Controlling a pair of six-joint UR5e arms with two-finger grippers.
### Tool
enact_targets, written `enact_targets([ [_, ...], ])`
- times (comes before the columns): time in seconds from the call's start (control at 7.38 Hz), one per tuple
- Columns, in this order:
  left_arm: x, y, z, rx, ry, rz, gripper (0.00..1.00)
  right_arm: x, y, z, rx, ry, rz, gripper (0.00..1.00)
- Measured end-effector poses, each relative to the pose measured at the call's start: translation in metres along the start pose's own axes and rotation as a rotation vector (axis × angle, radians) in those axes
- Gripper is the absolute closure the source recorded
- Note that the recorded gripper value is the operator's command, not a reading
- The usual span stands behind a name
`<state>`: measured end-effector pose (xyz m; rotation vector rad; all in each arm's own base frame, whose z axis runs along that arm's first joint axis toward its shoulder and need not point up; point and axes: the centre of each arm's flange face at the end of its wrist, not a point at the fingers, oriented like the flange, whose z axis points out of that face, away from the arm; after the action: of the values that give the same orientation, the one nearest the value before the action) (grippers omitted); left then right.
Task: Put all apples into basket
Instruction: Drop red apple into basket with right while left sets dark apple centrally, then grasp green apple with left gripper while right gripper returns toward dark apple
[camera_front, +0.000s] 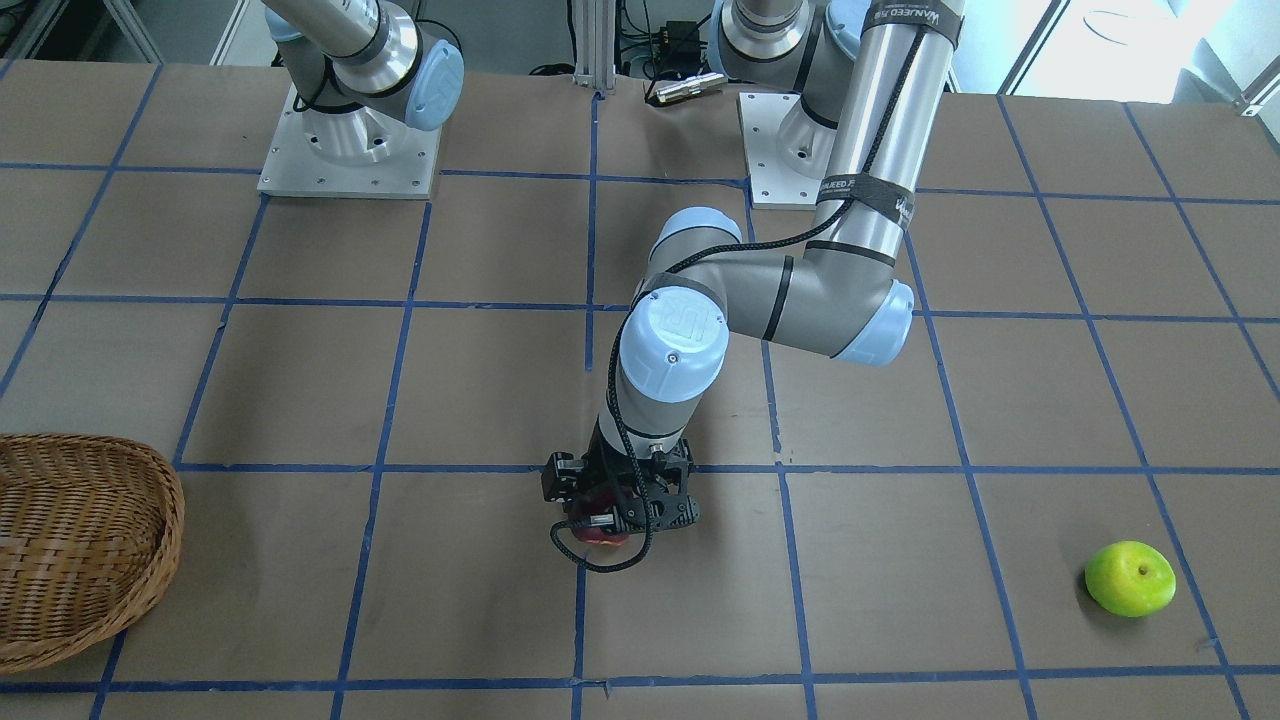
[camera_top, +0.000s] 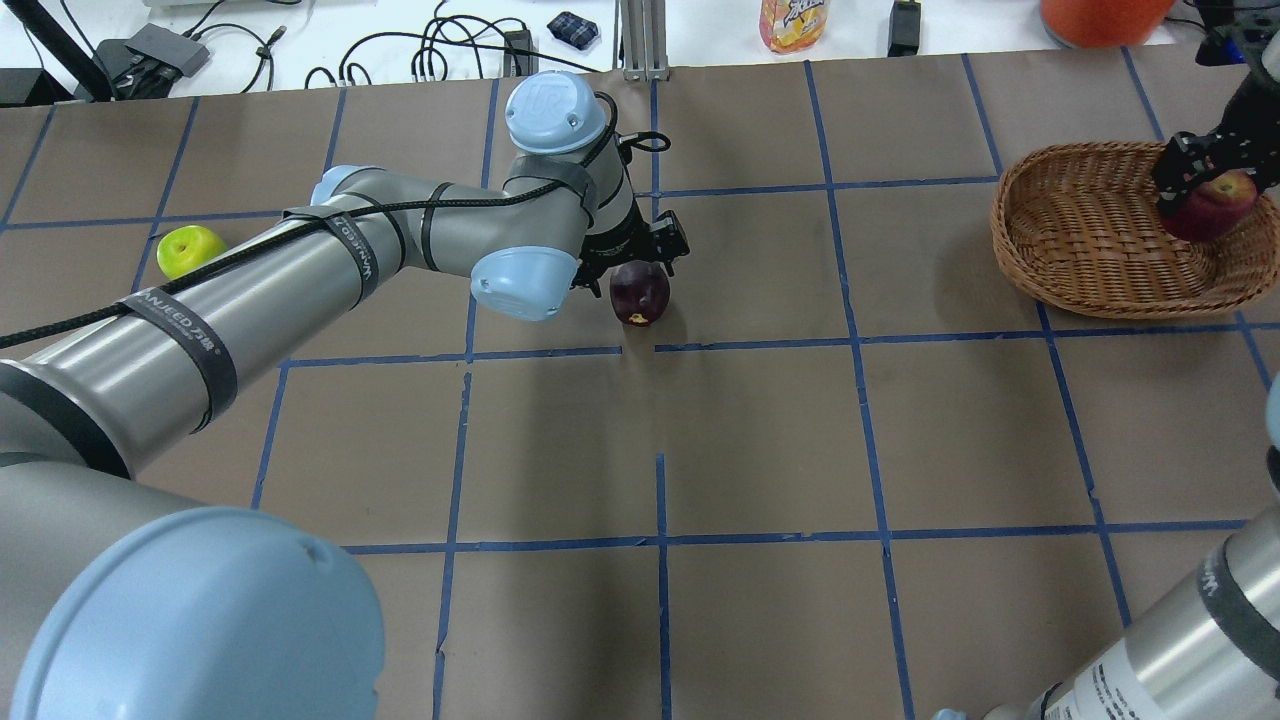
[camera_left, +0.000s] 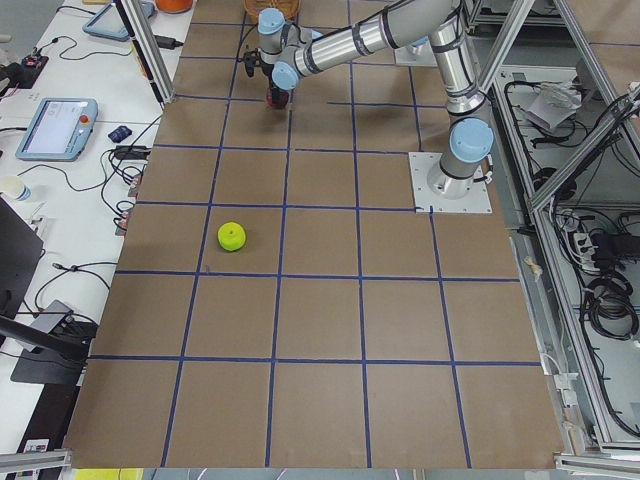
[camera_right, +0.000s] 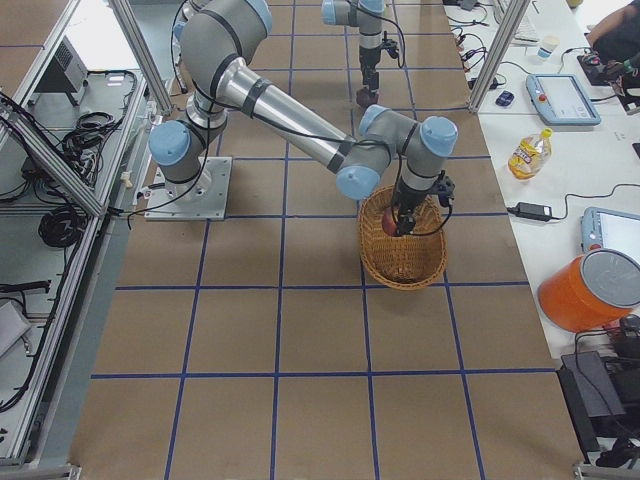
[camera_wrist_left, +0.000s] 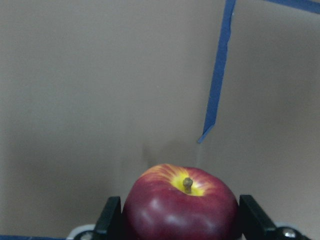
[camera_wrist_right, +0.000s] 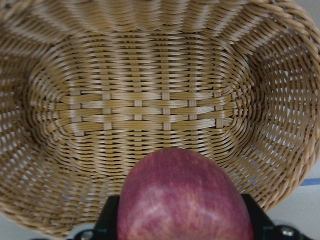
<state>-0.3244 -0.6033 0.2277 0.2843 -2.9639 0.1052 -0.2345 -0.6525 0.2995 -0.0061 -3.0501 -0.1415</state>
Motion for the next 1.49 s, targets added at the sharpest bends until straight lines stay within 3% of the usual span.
enact_targets([
  [0.27,-0.038,-0.044,-0.055,0.055,0.016,0.056,0.00,0.038,-0.012,0.043,0.044,0.030,-0.046,1.00],
  [0.41,-0.091,-0.084,-0.093,0.051,0.020,0.105,0.00,0.046,-0.015,0.058,0.050,0.036,-0.054,0.40],
  [0.54,-0.158,-0.123,-0.127,0.044,0.024,0.152,0.00,0.050,-0.016,0.067,0.050,0.035,-0.057,0.00],
  [0.68,-0.239,-0.156,-0.150,0.032,-0.001,0.212,0.00,0.051,-0.017,0.070,0.050,0.034,-0.057,0.00],
  [0.95,-0.389,-0.194,-0.146,-0.032,-0.059,0.317,0.00,0.051,-0.016,0.058,0.051,0.034,-0.054,0.00],
  [1.22,-0.478,-0.210,-0.102,-0.062,-0.090,0.338,0.00,0.026,-0.005,0.011,0.041,0.013,-0.070,0.00],
  [1.49,-0.518,-0.215,-0.083,-0.080,-0.163,0.362,0.00,-0.055,-0.001,-0.046,0.032,-0.010,-0.112,0.00],
])
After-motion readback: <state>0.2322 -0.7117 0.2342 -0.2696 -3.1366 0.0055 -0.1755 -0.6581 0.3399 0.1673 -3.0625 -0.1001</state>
